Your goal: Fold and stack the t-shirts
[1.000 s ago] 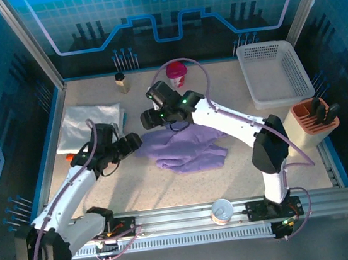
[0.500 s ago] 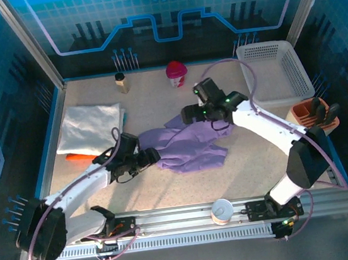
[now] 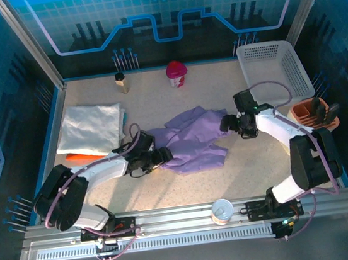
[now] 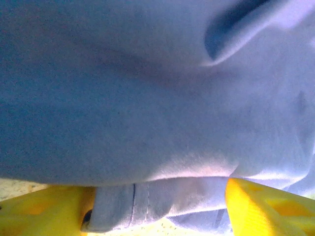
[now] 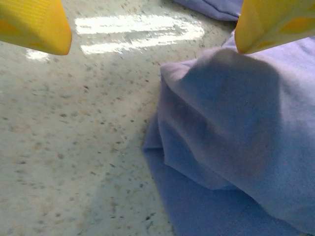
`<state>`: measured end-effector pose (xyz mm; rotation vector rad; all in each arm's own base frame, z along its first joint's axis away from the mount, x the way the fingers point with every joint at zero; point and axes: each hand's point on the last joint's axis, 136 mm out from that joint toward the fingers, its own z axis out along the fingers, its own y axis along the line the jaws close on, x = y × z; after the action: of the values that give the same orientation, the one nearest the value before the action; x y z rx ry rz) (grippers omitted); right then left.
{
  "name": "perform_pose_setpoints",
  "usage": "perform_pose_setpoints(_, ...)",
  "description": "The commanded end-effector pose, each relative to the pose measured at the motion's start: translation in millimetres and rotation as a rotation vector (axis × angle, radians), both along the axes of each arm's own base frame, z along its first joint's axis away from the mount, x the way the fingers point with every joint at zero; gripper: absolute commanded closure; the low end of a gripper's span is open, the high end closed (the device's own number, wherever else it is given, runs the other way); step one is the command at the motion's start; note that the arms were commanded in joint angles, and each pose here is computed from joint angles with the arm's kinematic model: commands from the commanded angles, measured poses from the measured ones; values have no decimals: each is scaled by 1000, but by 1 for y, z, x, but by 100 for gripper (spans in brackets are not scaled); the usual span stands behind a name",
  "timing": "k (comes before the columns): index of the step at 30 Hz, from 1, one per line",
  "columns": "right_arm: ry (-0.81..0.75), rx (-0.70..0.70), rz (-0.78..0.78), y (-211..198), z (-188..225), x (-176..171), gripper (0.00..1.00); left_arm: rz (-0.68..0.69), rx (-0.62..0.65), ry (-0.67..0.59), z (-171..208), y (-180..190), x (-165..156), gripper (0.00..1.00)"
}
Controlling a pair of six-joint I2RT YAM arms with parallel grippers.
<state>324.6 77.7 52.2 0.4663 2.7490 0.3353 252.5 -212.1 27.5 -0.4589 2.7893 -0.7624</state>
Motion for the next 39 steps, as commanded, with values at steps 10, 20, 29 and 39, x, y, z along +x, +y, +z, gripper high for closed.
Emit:
perform_pose_setpoints(10, -129, 123, 44, 19, 7, 49, 86, -45, 77, -89, 16, -4, 31, 81)
perform_pose_setpoints(20, -349, -159, 123, 7, 112, 27, 96, -102, 94, -114, 49, 22, 53, 100)
perform_pose_setpoints(29, -353, -319, 467, 94, 112, -16, 39, -123, 186, -79, 66, 72, 82, 100)
perform_pose_setpoints(39, -155, -239, 340, 67, 64, -51, 0, -124, 221, -66, 67, 82, 88, 100)
